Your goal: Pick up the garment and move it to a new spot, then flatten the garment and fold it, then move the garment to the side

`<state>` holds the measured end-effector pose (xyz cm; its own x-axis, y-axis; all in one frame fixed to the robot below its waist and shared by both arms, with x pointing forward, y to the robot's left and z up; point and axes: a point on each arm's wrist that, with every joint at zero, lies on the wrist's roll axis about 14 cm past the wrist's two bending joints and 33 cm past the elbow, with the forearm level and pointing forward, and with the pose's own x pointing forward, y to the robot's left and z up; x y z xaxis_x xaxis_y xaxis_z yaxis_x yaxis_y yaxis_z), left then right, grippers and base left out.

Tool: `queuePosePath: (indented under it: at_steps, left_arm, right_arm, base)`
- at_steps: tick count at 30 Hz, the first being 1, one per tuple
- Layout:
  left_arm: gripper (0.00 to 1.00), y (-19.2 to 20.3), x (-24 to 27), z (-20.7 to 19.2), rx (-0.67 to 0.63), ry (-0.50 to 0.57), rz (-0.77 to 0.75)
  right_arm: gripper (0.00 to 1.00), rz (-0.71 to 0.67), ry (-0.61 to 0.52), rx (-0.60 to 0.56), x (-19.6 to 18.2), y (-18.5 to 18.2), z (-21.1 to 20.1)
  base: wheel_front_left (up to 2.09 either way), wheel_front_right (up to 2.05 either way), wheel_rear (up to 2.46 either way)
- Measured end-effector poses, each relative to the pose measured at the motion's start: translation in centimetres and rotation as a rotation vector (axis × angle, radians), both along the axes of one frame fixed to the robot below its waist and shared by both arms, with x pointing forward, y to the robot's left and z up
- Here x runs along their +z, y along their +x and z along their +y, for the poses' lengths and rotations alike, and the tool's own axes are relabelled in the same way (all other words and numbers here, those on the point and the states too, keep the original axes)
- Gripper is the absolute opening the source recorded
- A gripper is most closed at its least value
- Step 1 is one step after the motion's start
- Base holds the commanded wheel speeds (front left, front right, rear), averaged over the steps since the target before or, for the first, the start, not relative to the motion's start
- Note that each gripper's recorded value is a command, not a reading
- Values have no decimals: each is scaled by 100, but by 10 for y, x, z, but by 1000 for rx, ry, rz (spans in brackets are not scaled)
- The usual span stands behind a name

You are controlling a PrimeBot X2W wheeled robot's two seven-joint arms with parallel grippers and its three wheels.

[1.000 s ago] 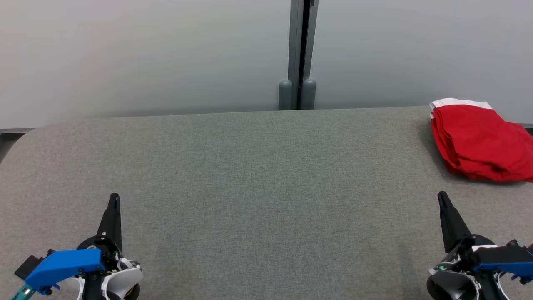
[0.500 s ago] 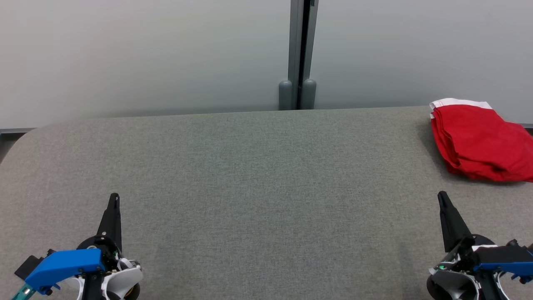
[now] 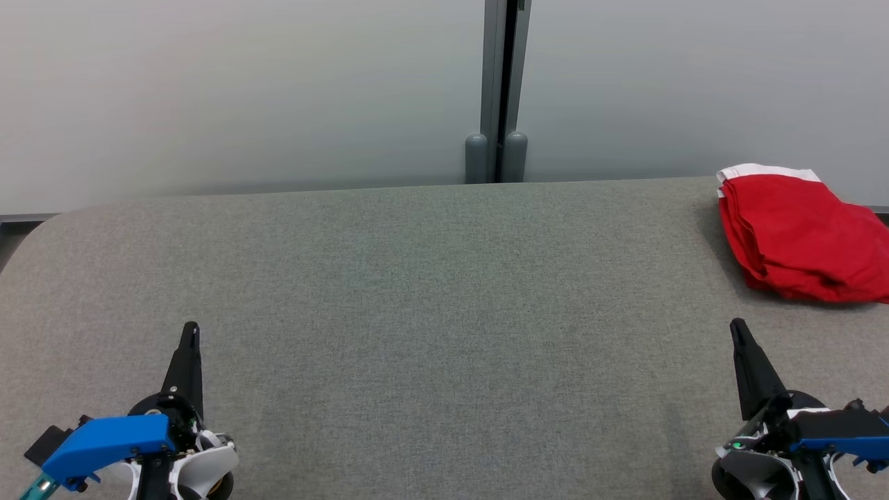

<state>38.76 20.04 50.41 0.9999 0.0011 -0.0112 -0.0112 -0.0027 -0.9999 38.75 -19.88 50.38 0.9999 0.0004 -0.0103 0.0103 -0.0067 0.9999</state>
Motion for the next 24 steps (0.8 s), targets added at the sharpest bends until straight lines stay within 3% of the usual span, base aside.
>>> queuePosePath:
  at_steps: [24]
  left_arm:
    - [0,0,0,0,0,0,0]
  right_arm:
    - [0,0,0,0,0,0,0]
  base:
    - [0,0,0]
